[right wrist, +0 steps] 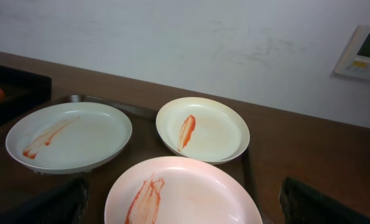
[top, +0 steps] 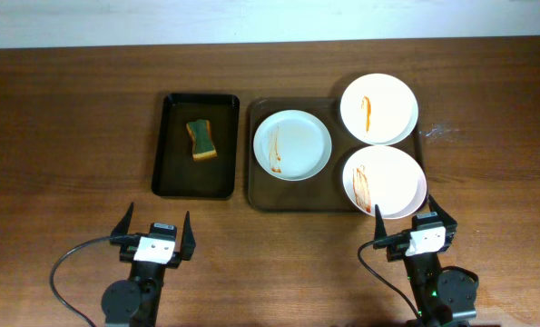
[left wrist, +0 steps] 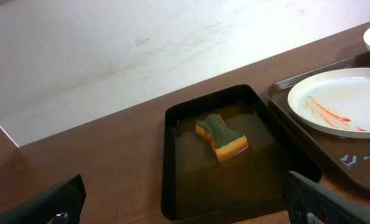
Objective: Clean dirty plates on tray and stack at the side
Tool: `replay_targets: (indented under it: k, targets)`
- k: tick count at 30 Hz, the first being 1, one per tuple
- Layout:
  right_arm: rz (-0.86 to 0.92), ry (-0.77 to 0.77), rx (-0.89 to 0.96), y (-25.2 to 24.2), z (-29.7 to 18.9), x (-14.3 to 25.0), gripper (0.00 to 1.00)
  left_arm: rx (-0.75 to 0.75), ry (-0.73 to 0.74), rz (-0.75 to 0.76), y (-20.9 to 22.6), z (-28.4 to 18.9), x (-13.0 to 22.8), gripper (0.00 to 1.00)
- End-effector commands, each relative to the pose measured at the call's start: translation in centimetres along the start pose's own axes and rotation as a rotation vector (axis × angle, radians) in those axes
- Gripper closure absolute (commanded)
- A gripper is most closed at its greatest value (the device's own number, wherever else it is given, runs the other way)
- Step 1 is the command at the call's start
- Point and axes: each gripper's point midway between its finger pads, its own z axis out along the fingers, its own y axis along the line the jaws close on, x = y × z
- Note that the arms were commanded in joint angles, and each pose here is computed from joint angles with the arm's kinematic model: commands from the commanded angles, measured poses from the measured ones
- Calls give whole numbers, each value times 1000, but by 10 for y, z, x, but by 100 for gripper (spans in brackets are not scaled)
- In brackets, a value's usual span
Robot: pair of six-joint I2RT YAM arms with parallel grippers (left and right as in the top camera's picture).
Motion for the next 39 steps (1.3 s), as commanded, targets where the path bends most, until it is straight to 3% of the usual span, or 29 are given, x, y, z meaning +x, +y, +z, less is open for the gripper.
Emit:
replay_targets:
  k: [1,39]
  targets:
    - [1,5,13,-2,0,3,2,-4,-1,12,0,0,2,0]
    - [0,11,32,-5,0,4,2,3,-4,12,-1,0,1,0]
